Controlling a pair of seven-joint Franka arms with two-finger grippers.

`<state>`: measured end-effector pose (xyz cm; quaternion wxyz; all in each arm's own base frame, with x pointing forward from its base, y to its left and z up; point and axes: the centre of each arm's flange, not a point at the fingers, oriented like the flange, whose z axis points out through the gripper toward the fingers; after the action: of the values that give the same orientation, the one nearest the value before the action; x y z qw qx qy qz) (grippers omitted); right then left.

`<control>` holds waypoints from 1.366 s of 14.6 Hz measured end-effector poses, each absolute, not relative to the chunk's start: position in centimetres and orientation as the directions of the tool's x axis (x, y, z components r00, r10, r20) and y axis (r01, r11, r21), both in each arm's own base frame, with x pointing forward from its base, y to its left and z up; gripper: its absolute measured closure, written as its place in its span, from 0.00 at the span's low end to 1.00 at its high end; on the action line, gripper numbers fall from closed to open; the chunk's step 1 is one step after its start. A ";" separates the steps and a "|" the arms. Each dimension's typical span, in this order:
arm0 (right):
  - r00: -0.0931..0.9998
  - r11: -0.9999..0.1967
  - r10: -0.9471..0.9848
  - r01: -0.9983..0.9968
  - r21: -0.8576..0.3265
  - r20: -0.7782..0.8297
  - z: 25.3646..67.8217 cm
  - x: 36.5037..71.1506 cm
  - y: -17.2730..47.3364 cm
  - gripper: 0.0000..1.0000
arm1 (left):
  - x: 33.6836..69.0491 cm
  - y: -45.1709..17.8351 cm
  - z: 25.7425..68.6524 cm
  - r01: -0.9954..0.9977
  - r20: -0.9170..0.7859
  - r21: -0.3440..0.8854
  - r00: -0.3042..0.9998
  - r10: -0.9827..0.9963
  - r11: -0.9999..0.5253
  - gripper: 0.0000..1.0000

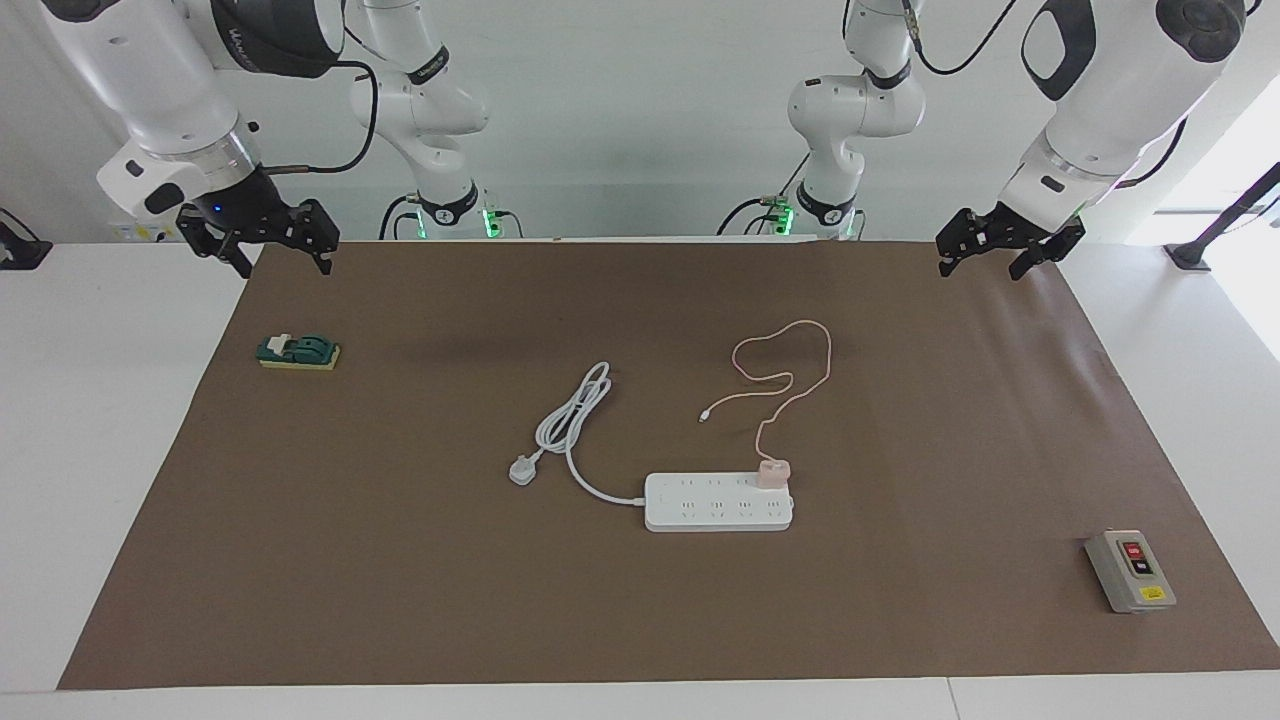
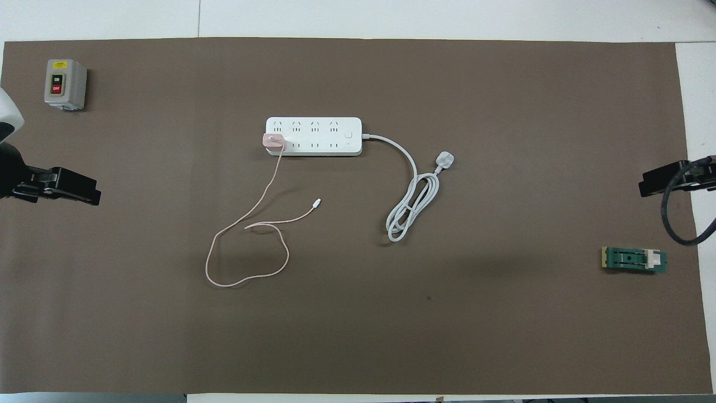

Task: Unplug charger and place it aside
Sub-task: 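Move the left gripper from rest toward the white power strip, then reach the left gripper to the pink charger while the right gripper reaches the strip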

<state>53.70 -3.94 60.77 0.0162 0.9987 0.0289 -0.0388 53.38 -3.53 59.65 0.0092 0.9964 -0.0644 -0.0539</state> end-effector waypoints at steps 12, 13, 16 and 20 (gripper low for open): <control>0.995 -0.998 0.056 0.058 0.027 -0.086 61.1 53.2 -3.9 0.00 | 53.9 -8.0 58.5 0.313 -0.047 -0.002 0.949 0.312 -0.950 0.00; 0.995 -0.998 0.054 0.056 0.021 -0.084 61.2 53.2 -3.8 0.00 | 54.1 -9.4 57.9 0.397 -0.037 -0.001 0.917 0.397 -0.918 0.00; 0.995 -0.999 -0.027 -0.031 -0.037 -0.097 59.7 53.3 -3.0 0.00 | 55.5 -12.3 55.8 0.620 -0.011 0.014 0.784 0.620 -0.784 0.00; 0.945 -0.946 -0.256 -0.288 -0.148 -0.201 54.8 53.8 0.4 0.00 | 57.6 -16.3 52.1 0.850 -0.002 0.046 0.526 0.851 -0.525 0.00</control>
<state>53.82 0.36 54.83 -0.0879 0.9823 -0.1385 -0.0900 57.61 -16.28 52.06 0.0206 0.8731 0.4869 0.0104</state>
